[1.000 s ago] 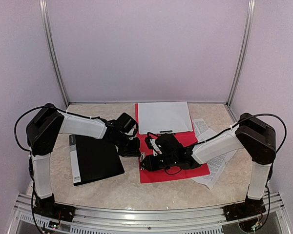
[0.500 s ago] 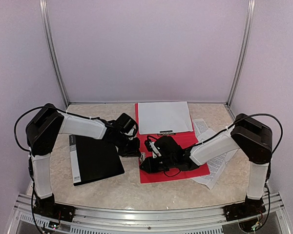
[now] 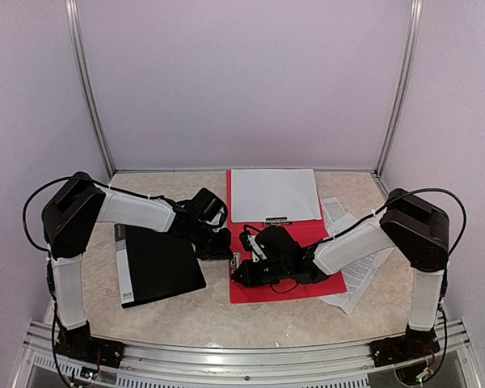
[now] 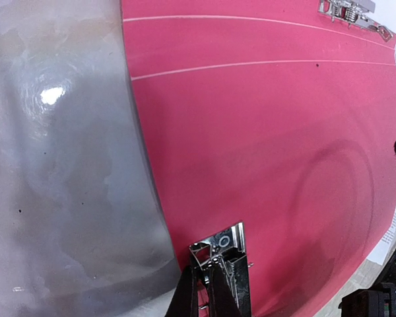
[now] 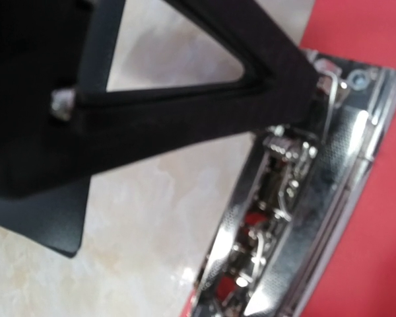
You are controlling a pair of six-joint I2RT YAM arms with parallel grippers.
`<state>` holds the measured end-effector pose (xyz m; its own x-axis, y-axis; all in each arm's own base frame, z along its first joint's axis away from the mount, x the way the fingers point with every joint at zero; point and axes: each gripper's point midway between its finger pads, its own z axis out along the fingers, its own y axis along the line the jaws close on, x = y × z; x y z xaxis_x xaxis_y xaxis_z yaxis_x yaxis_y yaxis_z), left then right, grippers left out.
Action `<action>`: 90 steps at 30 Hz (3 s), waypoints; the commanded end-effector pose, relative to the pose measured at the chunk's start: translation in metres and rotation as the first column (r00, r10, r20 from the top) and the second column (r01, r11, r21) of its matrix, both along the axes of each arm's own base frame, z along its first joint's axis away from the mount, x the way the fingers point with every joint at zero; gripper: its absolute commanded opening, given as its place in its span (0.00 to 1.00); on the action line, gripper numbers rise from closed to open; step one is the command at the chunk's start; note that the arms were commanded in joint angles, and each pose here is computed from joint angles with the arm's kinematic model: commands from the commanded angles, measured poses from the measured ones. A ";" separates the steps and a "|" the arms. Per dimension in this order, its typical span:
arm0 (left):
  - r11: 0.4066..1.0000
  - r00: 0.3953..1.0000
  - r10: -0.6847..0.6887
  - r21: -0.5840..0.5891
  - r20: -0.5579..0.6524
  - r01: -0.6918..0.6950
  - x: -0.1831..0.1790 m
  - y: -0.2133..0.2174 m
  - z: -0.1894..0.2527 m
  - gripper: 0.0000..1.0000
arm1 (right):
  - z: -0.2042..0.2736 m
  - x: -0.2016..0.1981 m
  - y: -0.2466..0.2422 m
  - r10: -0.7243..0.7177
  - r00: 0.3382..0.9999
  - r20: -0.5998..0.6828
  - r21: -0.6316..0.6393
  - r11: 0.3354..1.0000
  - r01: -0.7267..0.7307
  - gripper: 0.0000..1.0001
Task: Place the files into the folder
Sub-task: Open the spring clip on the folder at the center of the board.
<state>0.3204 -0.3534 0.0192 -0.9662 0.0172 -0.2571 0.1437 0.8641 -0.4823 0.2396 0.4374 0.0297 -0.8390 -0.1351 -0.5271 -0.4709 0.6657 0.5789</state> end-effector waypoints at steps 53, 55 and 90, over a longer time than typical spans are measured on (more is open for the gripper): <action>0.994 0.997 -0.051 0.095 -0.066 0.057 -0.038 0.019 -0.032 0.00 | 0.012 -0.007 0.017 0.045 0.999 0.012 0.046 0.998 -0.045 0.23; 0.994 0.997 -0.049 0.093 -0.067 0.055 -0.038 0.019 -0.032 0.00 | 0.010 -0.006 0.019 0.042 0.999 0.007 0.044 0.998 -0.043 0.23; 0.994 0.996 -0.041 0.101 -0.076 0.049 -0.044 0.027 -0.037 0.00 | -0.040 0.018 -0.005 -0.077 0.997 -0.012 -0.155 0.985 0.074 0.04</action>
<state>0.3191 -0.3489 0.0175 -0.9436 0.0263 -0.3299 0.1880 0.8630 -0.4689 0.2445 0.4554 0.0294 -0.8517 -0.1301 -0.5076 -0.4530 0.6696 0.5886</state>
